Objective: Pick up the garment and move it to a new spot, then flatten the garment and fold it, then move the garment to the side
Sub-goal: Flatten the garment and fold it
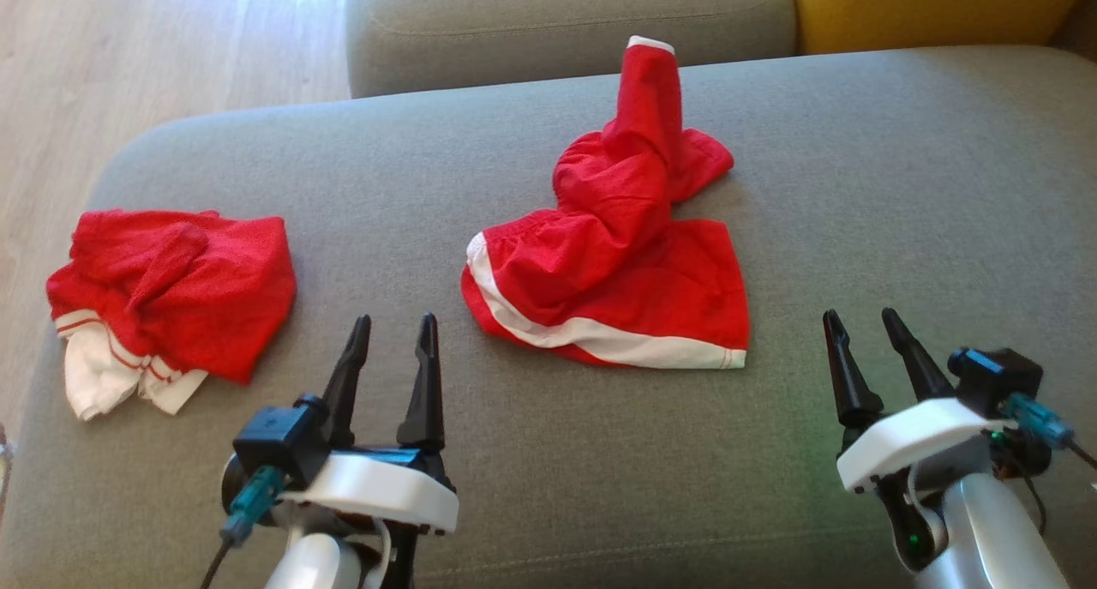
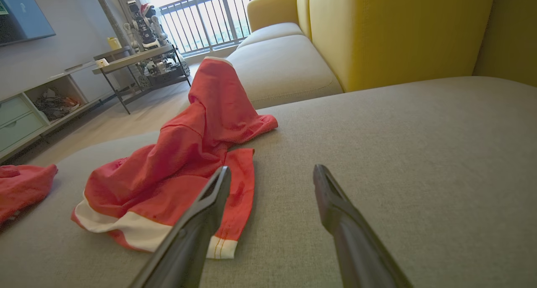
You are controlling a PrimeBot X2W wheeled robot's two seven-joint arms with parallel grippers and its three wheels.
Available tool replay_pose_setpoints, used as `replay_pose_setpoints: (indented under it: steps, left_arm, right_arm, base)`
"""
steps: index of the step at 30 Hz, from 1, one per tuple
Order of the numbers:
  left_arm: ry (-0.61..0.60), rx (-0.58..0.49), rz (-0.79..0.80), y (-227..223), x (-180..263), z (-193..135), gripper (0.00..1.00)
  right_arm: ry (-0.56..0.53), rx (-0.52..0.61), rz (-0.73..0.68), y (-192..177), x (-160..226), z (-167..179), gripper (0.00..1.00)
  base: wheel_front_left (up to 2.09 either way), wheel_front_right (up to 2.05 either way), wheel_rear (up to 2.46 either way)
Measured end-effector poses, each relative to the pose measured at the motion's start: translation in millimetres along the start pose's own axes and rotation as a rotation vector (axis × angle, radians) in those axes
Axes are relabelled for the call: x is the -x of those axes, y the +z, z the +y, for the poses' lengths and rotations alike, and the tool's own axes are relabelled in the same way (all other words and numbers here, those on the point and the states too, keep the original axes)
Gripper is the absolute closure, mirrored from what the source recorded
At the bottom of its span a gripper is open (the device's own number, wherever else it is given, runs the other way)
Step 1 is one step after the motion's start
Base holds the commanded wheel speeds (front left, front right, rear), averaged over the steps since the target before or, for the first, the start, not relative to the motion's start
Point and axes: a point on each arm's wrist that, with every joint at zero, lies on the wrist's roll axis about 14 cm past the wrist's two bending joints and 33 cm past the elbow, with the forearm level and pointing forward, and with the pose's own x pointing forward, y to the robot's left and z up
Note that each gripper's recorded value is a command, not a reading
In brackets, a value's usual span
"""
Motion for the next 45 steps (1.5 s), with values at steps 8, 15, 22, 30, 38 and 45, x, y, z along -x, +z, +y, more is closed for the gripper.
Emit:
replay_pose_setpoints:
  steps: [8,15,22,30,38,45]
  left_arm:
    - [-0.011,0.004,0.017,-5,2,-4,0.0]
    - [0.009,0.003,0.036,-11,6,2,0.0]
    - [0.05,-0.001,0.054,-16,12,13,0.0]
    - [0.09,-0.005,0.062,-18,15,25,0.0]
    - [0.097,-0.01,0.06,-18,10,28,0.0]
    - [0.087,-0.014,0.042,-12,8,25,0.0]
  right_arm:
    - [0.079,-0.026,0.06,-8,-1,27,0.0]
    - [0.047,-0.097,0.275,-66,7,23,0.0]
    - [0.045,-0.124,0.375,-97,-2,31,0.0]
    - [0.066,-0.136,0.405,-112,-16,46,0.0]
    - [0.098,-0.147,0.415,-114,-29,61,1.0]
    - [0.095,-0.113,0.391,-109,-22,55,1.0]
  base:
    - [0.0,0.0,0.0]
    - [0.0,0.0,0.0]
    - [0.0,0.0,0.0]
    - [0.0,0.0,0.0]
    - [0.0,0.0,0.0]
    - [0.0,0.0,0.0]
